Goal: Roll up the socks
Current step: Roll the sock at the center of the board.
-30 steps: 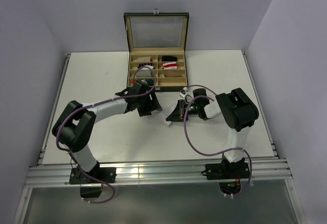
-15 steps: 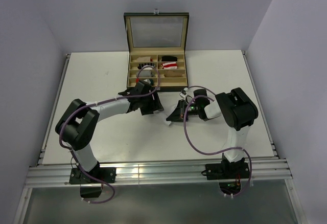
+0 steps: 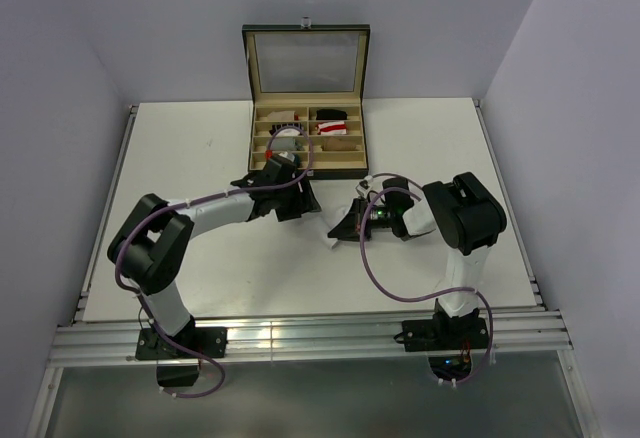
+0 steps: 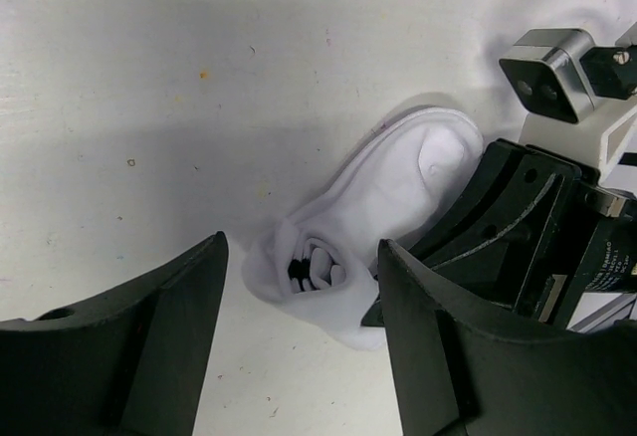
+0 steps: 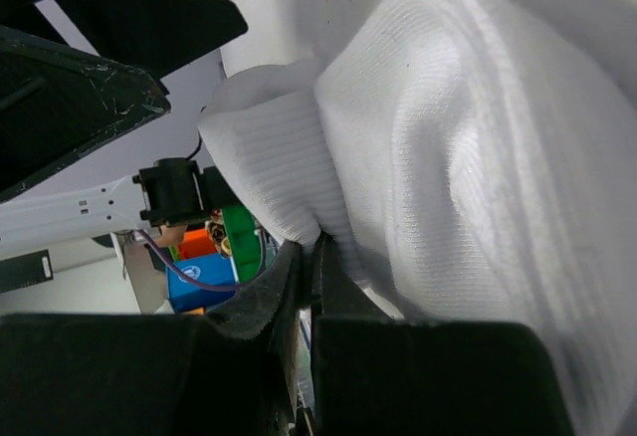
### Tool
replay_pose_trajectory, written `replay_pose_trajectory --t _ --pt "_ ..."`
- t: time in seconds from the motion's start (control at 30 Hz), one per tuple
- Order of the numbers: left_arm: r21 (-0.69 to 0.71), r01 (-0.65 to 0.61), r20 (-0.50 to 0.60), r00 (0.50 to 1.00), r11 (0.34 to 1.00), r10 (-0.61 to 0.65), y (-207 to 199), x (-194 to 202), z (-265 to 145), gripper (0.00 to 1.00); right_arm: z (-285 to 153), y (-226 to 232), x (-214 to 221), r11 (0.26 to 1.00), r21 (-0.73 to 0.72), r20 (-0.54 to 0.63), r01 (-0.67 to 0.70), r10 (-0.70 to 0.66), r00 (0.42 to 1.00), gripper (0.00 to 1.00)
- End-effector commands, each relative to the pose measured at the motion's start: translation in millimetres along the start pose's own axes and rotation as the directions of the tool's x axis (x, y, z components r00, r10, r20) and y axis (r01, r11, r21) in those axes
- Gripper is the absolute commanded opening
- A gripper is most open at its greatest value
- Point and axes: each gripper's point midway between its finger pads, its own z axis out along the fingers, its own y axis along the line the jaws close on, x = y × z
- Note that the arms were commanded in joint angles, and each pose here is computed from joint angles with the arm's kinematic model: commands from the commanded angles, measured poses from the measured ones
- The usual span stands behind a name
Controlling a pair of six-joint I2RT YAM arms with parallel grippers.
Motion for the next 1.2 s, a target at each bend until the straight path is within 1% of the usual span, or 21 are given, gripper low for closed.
replay_pose_trajectory --t 0.0,0.23,0.47,0.6,0.67,0.77,0.8,0.87,1.0,1.17 --pt "0.051 -0.046 0.028 0.999 0.998 0.045 -14 -4 -7 0.66 -3 -61 22 0.961 0.224 0.038 -0.161 0.157 0.987 0.00" --pt "0.025 -0.097 -0.007 0.995 0.995 0.097 -11 10 -3 0.62 -4 -65 21 0.956 0.241 0.046 -0.165 0.158 0.986 0.00" --pt "0.009 -0.121 0.067 0.991 0.993 0.120 -9 -1 -22 0.62 -3 -64 20 0.959 0.236 0.045 -0.158 0.152 0.987 0.00" --pt "-0.009 -0.127 0.066 0.990 0.992 0.127 -2 3 -26 0.60 -3 -64 21 0.959 0.233 0.042 -0.160 0.154 0.987 0.00" --pt "0.011 -0.133 0.079 0.988 0.991 0.132 -5 1 -26 0.59 -3 -64 20 0.960 0.231 0.043 -0.156 0.150 0.988 0.00" --pt "0.024 -0.144 0.056 0.988 0.989 0.143 -4 7 -20 0.56 -2 -63 20 0.961 0.228 0.039 -0.157 0.152 0.988 0.00" --pt "0.043 -0.154 0.046 0.987 0.987 0.152 -10 9 -19 0.54 -2 -63 20 0.961 0.228 0.040 -0.156 0.151 0.988 0.00" --pt "0.043 -0.164 0.022 0.986 0.986 0.163 -10 15 -12 0.53 -3 -63 20 0.961 0.227 0.040 -0.155 0.150 0.988 0.00" --pt "0.047 -0.173 -0.018 0.984 0.984 0.174 -11 27 -2 0.47 -3 -62 19 0.962 0.228 0.046 -0.149 0.142 0.989 0.00" --pt "0.007 -0.189 -0.060 0.980 0.982 0.190 -5 36 14 0.45 -4 -62 17 0.960 0.241 0.053 -0.141 0.132 0.990 0.00"
